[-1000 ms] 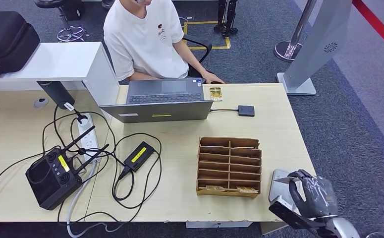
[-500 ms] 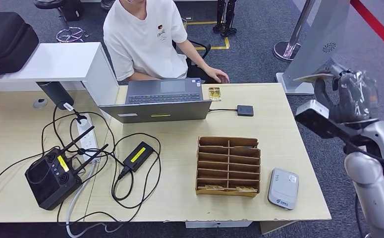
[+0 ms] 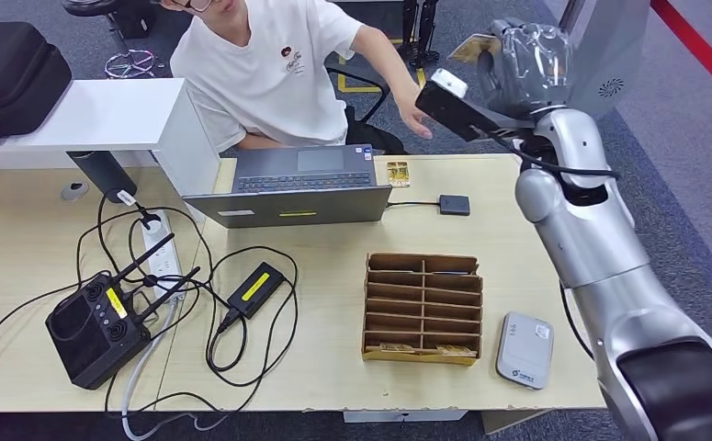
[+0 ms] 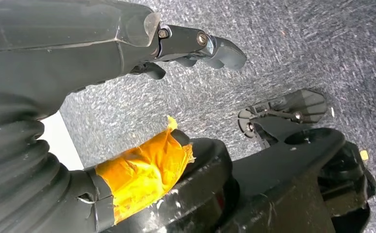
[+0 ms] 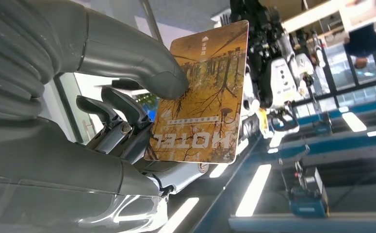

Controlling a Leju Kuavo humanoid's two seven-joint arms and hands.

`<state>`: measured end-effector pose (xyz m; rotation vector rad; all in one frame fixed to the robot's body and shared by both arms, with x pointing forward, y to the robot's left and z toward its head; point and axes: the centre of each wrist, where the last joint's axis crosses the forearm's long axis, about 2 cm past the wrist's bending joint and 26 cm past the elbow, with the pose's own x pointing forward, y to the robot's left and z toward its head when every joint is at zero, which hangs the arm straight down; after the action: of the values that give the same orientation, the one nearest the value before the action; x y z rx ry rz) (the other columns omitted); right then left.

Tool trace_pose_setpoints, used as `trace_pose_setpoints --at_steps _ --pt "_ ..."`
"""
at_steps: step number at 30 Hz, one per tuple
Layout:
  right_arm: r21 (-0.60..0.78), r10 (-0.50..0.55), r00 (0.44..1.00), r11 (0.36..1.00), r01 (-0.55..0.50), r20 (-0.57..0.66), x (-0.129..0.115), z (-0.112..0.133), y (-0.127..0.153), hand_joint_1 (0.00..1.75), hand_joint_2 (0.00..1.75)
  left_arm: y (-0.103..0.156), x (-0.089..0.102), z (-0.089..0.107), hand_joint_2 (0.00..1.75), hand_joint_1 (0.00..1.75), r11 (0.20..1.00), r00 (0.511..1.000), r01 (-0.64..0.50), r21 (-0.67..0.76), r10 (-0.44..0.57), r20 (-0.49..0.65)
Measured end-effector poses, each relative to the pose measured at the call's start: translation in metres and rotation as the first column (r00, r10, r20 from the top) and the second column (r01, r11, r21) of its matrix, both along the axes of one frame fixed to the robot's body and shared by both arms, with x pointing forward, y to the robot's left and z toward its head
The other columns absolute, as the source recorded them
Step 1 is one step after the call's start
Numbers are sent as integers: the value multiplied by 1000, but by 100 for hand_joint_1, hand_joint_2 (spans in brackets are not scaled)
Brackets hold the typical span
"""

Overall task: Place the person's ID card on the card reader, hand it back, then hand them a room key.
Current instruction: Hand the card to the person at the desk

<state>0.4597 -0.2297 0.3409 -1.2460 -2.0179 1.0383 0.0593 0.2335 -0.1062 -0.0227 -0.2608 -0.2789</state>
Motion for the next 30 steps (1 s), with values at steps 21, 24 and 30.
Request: trace_pose_setpoints --at_steps 21,24,30 --pt "-49 42 990 998 -49 -135 7 -43 51 0 175 -15 -7 1 175 0 991 990 -120 -60 124 74" --pt "-51 47 989 997 -55 -138 6 -46 50 0 175 -16 -8 1 175 0 991 990 -120 -59 125 72" --pt "-48 87 989 995 -93 -116 -12 -70 34 0 175 -15 -9 1 175 0 991 987 -136 -16 137 82"
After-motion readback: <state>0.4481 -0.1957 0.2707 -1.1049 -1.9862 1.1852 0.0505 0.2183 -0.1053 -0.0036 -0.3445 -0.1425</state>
